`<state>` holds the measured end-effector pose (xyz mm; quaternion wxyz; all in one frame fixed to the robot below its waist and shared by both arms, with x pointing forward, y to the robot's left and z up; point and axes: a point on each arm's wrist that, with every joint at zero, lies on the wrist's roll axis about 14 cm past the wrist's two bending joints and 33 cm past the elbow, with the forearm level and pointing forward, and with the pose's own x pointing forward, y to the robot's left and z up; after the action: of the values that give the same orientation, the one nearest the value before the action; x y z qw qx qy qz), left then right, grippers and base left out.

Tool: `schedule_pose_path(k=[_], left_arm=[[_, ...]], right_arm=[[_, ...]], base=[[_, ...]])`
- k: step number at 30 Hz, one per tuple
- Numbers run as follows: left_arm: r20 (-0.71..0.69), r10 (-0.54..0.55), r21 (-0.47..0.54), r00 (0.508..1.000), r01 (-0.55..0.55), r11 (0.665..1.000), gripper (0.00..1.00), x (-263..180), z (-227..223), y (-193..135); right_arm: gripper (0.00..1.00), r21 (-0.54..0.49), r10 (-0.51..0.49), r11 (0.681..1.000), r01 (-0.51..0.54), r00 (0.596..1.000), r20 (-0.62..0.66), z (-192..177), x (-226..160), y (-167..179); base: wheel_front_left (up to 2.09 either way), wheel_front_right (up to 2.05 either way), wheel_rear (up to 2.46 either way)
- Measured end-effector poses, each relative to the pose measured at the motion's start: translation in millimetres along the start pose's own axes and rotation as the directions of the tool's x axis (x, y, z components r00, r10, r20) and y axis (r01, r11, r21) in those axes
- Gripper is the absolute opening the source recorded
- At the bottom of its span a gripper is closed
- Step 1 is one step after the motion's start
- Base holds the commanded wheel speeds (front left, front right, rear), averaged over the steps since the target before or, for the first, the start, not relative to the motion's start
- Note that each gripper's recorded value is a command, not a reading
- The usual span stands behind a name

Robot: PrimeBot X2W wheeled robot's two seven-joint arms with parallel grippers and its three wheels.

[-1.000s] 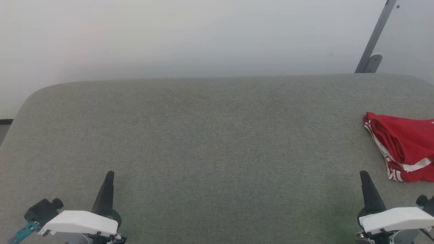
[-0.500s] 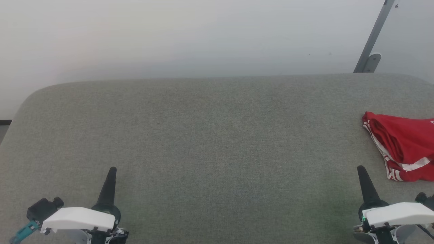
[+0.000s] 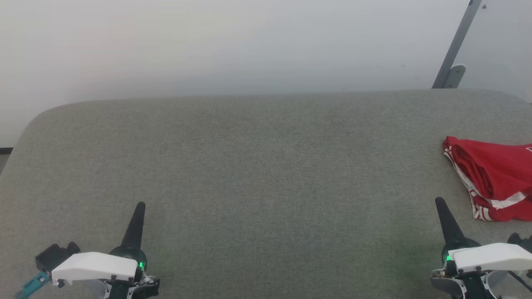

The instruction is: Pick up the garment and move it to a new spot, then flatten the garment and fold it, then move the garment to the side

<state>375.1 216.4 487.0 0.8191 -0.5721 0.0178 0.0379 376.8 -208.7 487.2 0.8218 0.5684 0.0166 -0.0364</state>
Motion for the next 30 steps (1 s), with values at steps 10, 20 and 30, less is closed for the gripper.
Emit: schedule_pose_path(k=[10,20,30], left_arm=[[-0.004,-0.015,-0.079,1.000,0.015,0.997,0.00,3,-2,-6],[-0.008,-0.026,-0.157,1.000,0.024,0.987,0.00,5,-4,-9],[-0.015,-0.040,-0.231,0.999,0.035,0.972,0.00,7,-7,-13]], right_arm=[[0.00,0.079,0.017,0.997,-0.016,1.000,-0.005,0,3,6],[0.00,0.159,0.029,0.987,-0.027,0.999,-0.012,-1,5,9],[0.00,0.233,0.045,0.972,-0.040,0.999,-0.012,-1,7,13]], base=[[0.00,0.00,0.00],[0.00,0.00,0.00],[0.00,0.00,0.00]])
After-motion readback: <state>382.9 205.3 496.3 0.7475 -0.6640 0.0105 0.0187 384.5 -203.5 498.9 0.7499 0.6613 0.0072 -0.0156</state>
